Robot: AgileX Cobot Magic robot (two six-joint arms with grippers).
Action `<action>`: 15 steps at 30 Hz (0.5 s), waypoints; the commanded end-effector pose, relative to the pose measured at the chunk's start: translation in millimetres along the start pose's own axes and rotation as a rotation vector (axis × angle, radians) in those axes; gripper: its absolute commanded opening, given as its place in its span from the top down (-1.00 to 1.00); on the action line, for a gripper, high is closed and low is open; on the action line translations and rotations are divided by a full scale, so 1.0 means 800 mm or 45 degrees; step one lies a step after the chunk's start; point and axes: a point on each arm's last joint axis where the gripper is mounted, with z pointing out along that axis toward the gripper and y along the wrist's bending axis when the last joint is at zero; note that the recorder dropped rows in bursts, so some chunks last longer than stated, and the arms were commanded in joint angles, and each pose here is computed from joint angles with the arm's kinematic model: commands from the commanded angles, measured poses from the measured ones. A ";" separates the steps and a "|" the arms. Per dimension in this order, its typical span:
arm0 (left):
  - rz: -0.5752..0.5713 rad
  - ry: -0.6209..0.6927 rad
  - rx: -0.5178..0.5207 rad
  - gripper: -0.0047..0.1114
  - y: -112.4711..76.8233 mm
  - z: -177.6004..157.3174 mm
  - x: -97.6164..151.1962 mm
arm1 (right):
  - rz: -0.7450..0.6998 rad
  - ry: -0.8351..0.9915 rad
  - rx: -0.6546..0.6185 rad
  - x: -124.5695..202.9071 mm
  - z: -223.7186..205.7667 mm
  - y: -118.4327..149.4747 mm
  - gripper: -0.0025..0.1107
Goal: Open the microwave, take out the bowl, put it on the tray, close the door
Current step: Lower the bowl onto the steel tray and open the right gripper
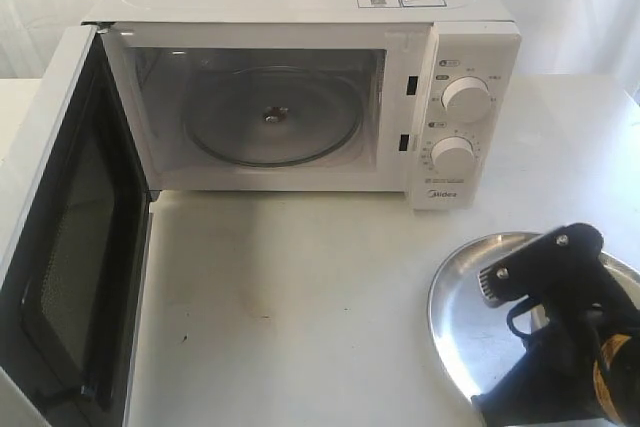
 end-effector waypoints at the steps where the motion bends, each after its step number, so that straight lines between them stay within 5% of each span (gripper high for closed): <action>1: -0.010 -0.013 0.001 0.92 0.000 0.000 -0.002 | -0.016 0.055 0.037 0.014 0.010 -0.001 0.96; 10: -0.010 -0.013 0.001 0.92 0.000 0.000 -0.002 | 0.097 -0.002 0.158 0.018 0.013 -0.009 0.96; 15: -0.010 -0.013 0.001 0.92 0.000 0.000 -0.002 | 0.160 -0.248 0.193 0.038 0.004 -0.015 0.96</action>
